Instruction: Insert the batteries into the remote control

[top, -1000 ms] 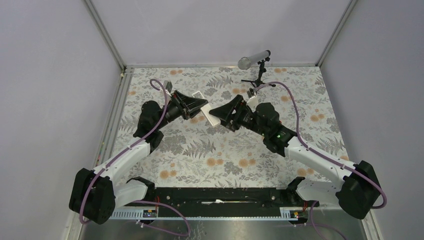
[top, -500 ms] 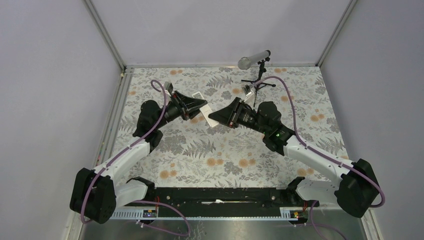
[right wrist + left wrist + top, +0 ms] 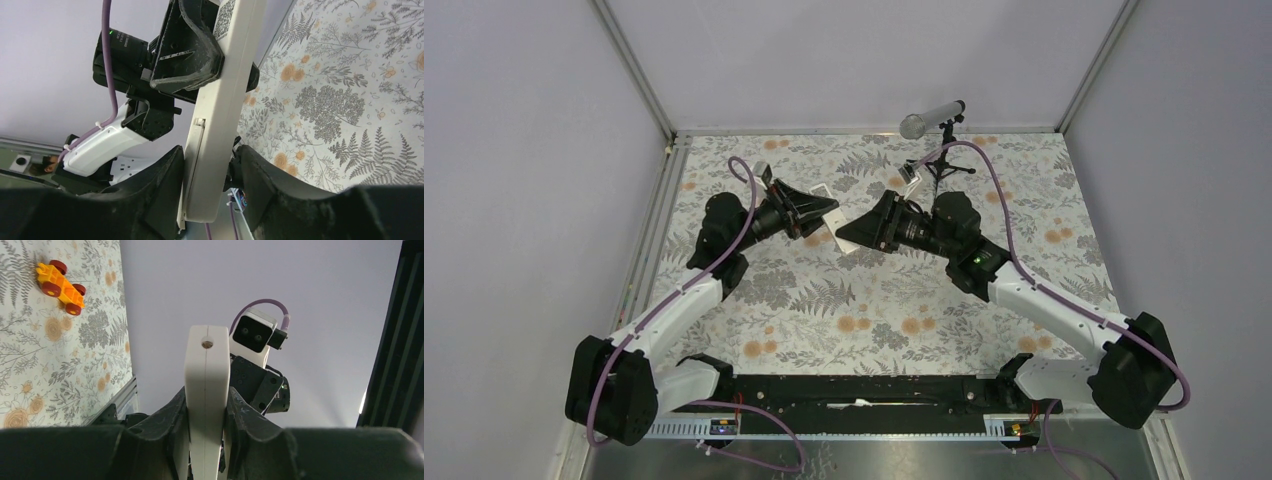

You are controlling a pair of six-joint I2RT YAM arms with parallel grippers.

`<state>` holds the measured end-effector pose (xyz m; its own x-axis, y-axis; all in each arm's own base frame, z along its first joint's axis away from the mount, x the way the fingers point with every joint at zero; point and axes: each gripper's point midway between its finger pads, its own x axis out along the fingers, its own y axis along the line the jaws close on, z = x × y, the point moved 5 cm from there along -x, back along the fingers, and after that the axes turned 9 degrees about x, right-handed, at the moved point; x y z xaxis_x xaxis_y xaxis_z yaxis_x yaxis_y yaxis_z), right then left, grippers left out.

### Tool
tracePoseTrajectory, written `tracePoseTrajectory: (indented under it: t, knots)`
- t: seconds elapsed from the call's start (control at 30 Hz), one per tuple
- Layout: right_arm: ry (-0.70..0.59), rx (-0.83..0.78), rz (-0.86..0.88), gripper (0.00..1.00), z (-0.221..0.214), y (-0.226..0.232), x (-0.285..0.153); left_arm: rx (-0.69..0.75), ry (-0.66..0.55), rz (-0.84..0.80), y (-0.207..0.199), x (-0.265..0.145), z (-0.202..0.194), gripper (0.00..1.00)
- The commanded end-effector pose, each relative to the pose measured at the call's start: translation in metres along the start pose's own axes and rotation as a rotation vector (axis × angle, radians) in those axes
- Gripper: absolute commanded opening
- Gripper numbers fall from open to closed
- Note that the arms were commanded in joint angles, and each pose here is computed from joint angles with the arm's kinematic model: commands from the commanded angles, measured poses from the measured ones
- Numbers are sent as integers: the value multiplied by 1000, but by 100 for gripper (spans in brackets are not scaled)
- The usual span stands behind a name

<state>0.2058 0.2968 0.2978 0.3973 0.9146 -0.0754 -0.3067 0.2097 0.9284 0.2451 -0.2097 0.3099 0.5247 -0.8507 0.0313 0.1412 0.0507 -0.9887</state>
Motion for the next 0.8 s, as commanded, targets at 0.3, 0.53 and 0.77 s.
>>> tracePoseTrajectory:
  t: [0.3, 0.53, 0.77]
  knots:
    - [2, 244, -206, 46, -3, -41, 27, 113, 12, -138, -52, -8, -8, 0]
    - [-41, 288, -178, 49, 8, -29, 32, 118, -40, -141, -48, -11, -2, 0]
    - [-88, 171, -110, 69, 17, -6, 19, 118, -94, -110, -40, -11, 9, 0]
